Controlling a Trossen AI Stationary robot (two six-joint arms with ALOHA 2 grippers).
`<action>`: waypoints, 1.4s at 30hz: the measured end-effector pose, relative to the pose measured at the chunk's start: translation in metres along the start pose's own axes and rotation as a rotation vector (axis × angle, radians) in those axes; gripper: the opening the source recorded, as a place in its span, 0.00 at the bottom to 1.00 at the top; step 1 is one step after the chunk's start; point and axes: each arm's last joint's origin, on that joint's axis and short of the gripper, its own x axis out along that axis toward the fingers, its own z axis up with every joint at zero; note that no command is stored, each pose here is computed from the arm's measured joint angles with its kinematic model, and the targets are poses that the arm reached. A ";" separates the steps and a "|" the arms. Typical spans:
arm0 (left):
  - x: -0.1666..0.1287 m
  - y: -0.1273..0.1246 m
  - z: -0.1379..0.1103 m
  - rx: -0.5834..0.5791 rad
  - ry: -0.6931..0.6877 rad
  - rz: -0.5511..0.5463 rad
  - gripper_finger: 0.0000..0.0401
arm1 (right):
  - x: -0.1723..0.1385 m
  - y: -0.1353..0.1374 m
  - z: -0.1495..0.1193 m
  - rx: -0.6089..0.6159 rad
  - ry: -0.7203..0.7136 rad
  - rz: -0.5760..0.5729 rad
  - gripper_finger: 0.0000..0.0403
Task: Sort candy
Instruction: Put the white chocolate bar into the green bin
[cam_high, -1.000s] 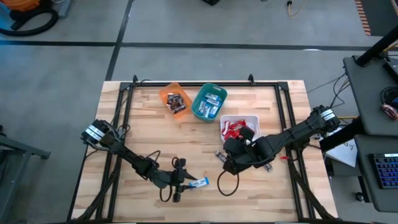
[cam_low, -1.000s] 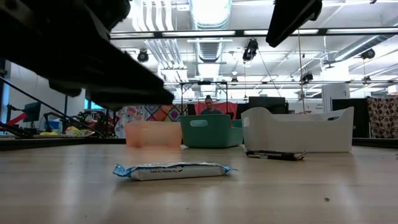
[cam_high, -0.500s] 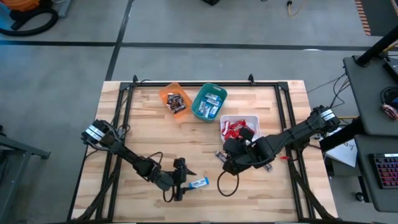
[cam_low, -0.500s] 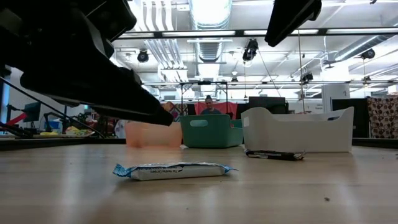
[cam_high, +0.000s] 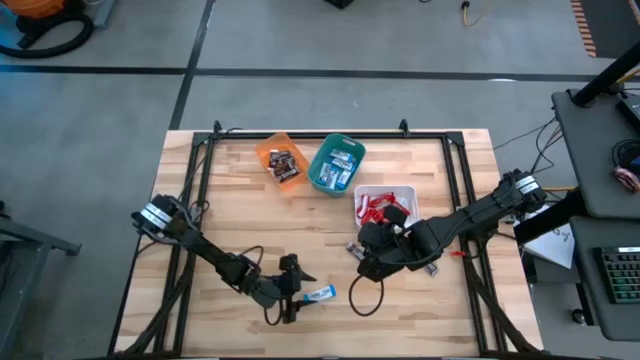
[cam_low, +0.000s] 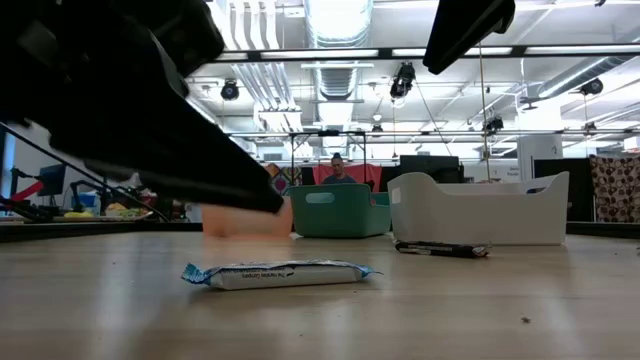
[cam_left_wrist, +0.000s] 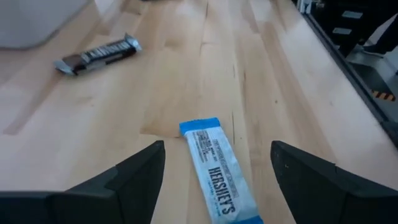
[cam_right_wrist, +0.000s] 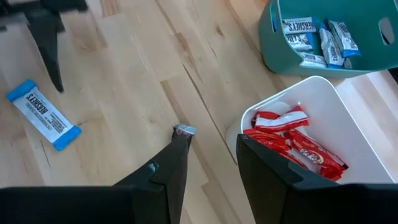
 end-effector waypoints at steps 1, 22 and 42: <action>0.004 -0.001 -0.002 -0.003 0.005 0.002 0.68 | 0.000 0.000 0.000 0.000 0.000 0.000 0.33; 0.034 -0.012 -0.030 0.044 0.059 0.103 0.49 | -0.001 0.003 0.000 0.001 -0.017 0.020 0.33; 0.018 -0.012 -0.012 0.110 0.049 0.057 0.26 | -0.002 0.004 -0.001 -0.020 -0.014 0.020 0.33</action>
